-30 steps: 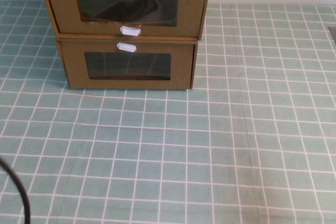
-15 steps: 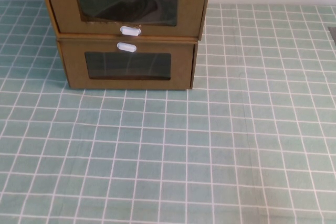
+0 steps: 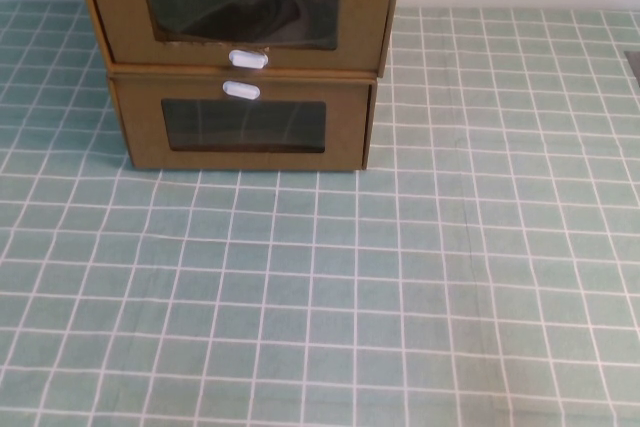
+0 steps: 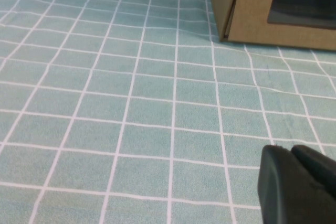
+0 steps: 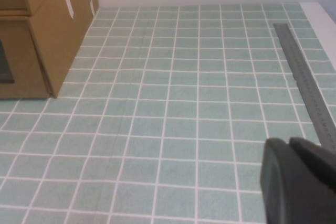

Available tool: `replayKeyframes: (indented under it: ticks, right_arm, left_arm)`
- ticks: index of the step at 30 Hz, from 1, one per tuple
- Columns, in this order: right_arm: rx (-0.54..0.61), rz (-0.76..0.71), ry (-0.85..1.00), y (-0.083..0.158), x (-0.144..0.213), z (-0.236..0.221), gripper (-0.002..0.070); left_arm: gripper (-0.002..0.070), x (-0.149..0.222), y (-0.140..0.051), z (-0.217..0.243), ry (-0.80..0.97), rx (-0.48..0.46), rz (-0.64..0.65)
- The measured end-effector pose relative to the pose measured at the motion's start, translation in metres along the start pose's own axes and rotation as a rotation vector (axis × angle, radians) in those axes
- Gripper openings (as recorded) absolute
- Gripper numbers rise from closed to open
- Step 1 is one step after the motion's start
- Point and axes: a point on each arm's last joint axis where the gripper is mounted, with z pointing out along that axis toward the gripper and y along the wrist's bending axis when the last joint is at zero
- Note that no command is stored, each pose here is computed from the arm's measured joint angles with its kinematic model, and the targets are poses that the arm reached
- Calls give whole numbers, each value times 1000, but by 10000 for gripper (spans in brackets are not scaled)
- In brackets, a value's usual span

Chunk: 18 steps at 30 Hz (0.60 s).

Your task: Close the shoe box

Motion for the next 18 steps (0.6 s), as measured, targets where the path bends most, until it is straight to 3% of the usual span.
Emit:
replayKeyframes:
  ticks: [18]
  right_arm:
    - [0,1,0,0,0,0,-14]
  left_arm:
    - [-5,0,0,0,0,0,-9]
